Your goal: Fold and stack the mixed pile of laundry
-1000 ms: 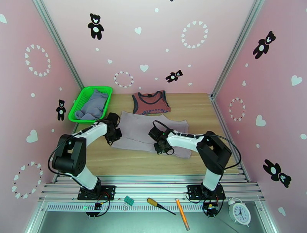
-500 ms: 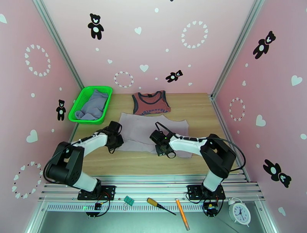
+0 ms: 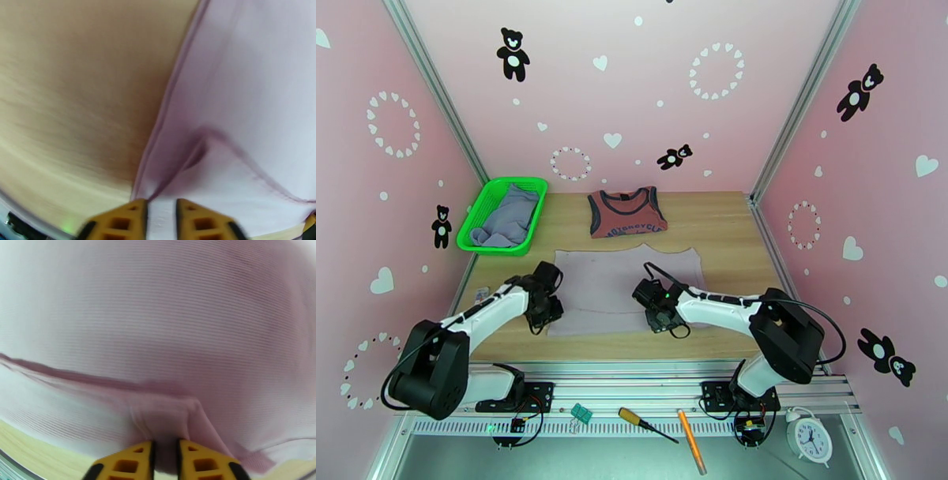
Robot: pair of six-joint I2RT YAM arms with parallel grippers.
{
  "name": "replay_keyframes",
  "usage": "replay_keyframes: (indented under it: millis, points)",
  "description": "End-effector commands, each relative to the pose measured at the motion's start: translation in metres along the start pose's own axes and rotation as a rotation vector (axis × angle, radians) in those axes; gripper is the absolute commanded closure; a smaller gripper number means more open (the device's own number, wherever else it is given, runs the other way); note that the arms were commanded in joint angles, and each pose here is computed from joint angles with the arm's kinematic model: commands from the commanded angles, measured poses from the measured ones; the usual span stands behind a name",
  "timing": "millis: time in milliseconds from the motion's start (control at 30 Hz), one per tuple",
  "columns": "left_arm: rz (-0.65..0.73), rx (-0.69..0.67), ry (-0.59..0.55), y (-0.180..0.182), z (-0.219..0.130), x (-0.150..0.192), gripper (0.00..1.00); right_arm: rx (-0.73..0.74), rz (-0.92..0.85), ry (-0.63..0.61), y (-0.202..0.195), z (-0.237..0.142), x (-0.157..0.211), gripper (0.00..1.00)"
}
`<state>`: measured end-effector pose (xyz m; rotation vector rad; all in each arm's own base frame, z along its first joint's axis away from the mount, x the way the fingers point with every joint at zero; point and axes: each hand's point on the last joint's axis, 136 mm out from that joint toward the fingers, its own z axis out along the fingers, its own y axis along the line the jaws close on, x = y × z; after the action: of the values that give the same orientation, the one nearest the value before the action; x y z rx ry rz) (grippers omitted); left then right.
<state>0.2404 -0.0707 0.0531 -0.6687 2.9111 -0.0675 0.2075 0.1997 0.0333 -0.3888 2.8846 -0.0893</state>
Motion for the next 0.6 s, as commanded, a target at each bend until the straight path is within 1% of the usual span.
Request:
replay_keyframes:
  millis: [0,33,100,167,267,333,400,500,567]
  points:
    - [0.054,-0.009,-0.140,-0.021,-0.047,-0.053,0.61,0.016,-0.081,-0.064,-0.009,-0.042,-0.038,0.64]
    - [0.060,-0.007,-0.173,-0.026,-0.059,-0.067,0.57,-0.002,-0.095,-0.085,-0.010,-0.052,-0.050,0.62]
    - [0.071,0.003,-0.201,-0.036,-0.073,-0.090,0.48,-0.049,-0.117,-0.117,-0.011,-0.065,-0.073,0.59]
    - [0.073,0.015,-0.197,-0.044,-0.074,-0.110,0.46,-0.103,-0.132,-0.142,-0.012,-0.072,-0.097,0.58]
    - [0.057,0.031,-0.156,-0.051,-0.052,-0.135,0.48,-0.162,-0.153,-0.172,-0.017,-0.071,-0.135,0.58]
    - [0.034,0.046,-0.116,-0.055,-0.028,-0.149,0.52,-0.190,-0.181,-0.188,-0.016,-0.067,-0.161,0.58]
    - [0.007,0.073,-0.083,-0.059,-0.006,-0.161,0.53,-0.187,-0.200,-0.190,-0.017,-0.060,-0.180,0.58]
    - [-0.016,0.108,-0.051,-0.069,0.019,-0.177,0.54,-0.178,-0.223,-0.176,-0.015,-0.046,-0.199,0.58]
    - [-0.019,0.110,-0.053,-0.075,0.028,-0.186,0.55,-0.177,-0.231,-0.164,-0.012,-0.036,-0.205,0.58]
